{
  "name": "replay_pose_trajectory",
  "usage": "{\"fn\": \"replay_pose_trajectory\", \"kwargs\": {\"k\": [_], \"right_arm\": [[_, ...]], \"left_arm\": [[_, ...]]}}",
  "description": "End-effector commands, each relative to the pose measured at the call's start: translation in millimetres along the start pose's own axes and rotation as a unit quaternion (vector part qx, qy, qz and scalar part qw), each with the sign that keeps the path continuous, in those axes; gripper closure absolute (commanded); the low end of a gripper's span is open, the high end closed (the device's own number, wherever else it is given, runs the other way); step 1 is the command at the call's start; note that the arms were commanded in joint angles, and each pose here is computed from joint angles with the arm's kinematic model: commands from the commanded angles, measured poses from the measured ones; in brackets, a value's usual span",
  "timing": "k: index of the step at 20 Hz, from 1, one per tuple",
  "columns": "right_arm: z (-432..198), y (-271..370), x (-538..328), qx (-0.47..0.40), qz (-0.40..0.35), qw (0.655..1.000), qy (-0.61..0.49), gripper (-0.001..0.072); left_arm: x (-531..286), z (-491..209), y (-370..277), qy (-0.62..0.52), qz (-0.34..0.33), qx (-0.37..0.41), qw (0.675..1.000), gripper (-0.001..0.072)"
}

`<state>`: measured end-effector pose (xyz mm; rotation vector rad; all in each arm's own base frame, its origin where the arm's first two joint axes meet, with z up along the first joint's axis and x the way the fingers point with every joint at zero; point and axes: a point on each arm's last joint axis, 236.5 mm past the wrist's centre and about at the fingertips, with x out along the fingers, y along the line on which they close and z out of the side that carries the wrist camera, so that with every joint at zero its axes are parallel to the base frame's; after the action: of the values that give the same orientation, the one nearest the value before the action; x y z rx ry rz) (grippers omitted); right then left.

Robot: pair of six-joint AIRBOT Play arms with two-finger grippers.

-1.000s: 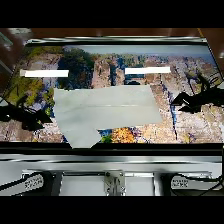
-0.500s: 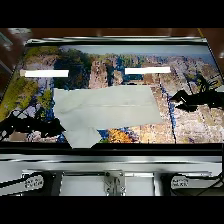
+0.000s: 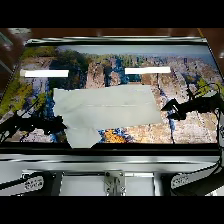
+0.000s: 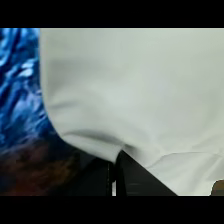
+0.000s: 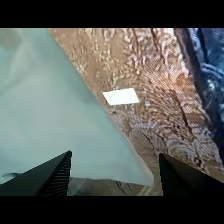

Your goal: Fold the shirts.

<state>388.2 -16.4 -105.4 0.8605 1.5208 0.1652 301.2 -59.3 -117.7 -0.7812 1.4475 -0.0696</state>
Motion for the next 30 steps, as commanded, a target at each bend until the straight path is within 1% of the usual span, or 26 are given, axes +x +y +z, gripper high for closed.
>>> {"fn": "replay_pose_trajectory", "kwargs": {"k": [1,3,5,6,7,8,9,10,11,12,13,15,17,18,19,20,21,22,24,25,26,27,28,29,30], "right_arm": [[-13.1,-7.2,13.5,0.004,-0.001,0.999,0.04,0.0058],[-19.5,0.3,23.2,-0.014,-0.013,0.998,0.053,0.0058],[-23.6,-1.4,36.9,-0.033,-0.058,0.996,0.06,0.0059],[-26.5,-2.9,43.9,-0.038,-0.083,0.994,0.065,0.0072],[-31.1,-3.8,50.6,-0.047,-0.099,0.991,0.074,0.017],[-37.3,-4.1,58.5,-0.056,-0.113,0.988,0.088,0.02],[-41.8,-2.2,65.5,-0.062,-0.118,0.986,0.098,0.02],[-45.1,2.9,71.3,-0.067,-0.115,0.986,0.103,0.0225],[-46.6,7.3,73.8,-0.074,-0.115,0.985,0.105,0.0432],[-45.8,12.8,72.1,-0.08,-0.112,0.985,0.103,0.0596],[-44.0,25.1,67.4,-0.091,-0.095,0.986,0.099,0.0643],[-31.8,69.3,38.0,-0.148,-0.045,0.986,0.058,0.0643],[-14.6,133.6,-22.9,-0.221,0.003,0.975,-0.03,0.0644],[-8.2,169.7,-64.7,-0.267,0.019,0.959,-0.089,0.0644],[-5.8,208.7,-118.1,-0.309,0.029,0.937,-0.162,0.0644],[-10.4,243.0,-173.5,-0.346,0.031,0.907,-0.237,0.0644],[-22.9,277.8,-237.1,-0.38,0.03,0.866,-0.324,0.0644],[-44.4,308.4,-300.2,-0.406,0.03,0.816,-0.411,0.0644],[-104.5,347.4,-401.7,-0.432,0.028,0.712,-0.553,0.0644],[-143.1,357.8,-442.6,-0.44,0.022,0.66,-0.608,0.0644],[-178.9,364.2,-470.6,-0.445,0.024,0.619,-0.646,0.0643],[-213.0,364.6,-491.2,-0.448,0.018,0.586,-0.675,0.0643],[-242.8,360.0,-504.7,-0.448,0.006,0.564,-0.694,0.0644],[-265.0,353.1,-512.7,-0.442,-0.003,0.553,-0.706,0.0644],[-282.8,344.4,-517.8,-0.431,-0.01,0.551,-0.715,0.0644]], "left_arm": [[-9.6,-2.9,-11.3,-0.005,-0.01,0.014,1.0,0.0667],[-17.1,-0.4,-18.5,-0.019,-0.017,0.02,0.999,0.0667],[-24.3,1.6,-24.9,-0.031,-0.023,0.025,0.999,0.0667],[-28.0,3.1,-28.3,-0.037,-0.026,0.027,0.999,0.0667],[-31.5,4.7,-31.4,-0.043,-0.029,0.026,0.998,0.0667],[-35.2,6.9,-34.8,-0.049,-0.032,0.028,0.998,0.0668],[-38.9,8.9,-38.3,-0.054,-0.035,0.029,0.997,0.0667],[-42.8,11.3,-42.0,-0.059,-0.038,0.034,0.997,0.0667],[-47.0,13.6,-46.1,-0.062,-0.04,0.036,0.997,0.0668],[-53.4,18.2,-52.1,-0.069,-0.044,0.045,0.996,0.0668],[-62.2,24.7,-60.1,-0.08,-0.048,0.054,0.994,0.0669],[-95.8,39.1,-90.7,-0.104,-0.063,0.099,0.988,0.0669],[-160.0,54.4,-137.3,-0.155,-0.07,0.192,0.966,0.067],[-210.6,63.0,-167.7,-0.211,-0.065,0.257,0.941,0.067],[-266.3,65.2,-200.6,-0.276,-0.064,0.31,0.907,0.067],[-333.7,56.8,-238.2,-0.353,-0.07,0.353,0.864,0.0669],[-400.4,36.0,-271.5,-0.425,-0.075,0.389,0.814,0.0669],[-456.0,8.4,-295.4,-0.484,-0.078,0.415,0.767,0.0669],[-543.7,-59.4,-324.5,-0.575,-0.083,0.447,0.68,0.0668],[-572.7,-95.9,-331.9,-0.607,-0.088,0.461,0.641,0.0668],[-588.6,-123.7,-333.7,-0.626,-0.09,0.469,0.617,0.0668],[-597.4,-146.4,-329.7,-0.639,-0.088,0.47,0.603,0.0668],[-601.5,-159.8,-320.1,-0.647,-0.077,0.46,0.603,0.0669],[-602.5,-169.9,-306.6,-0.653,-0.056,0.451,0.605,0.0668],[-601.3,-175.4,-293.3,-0.656,-0.031,0.445,0.609,0.0668]]}}
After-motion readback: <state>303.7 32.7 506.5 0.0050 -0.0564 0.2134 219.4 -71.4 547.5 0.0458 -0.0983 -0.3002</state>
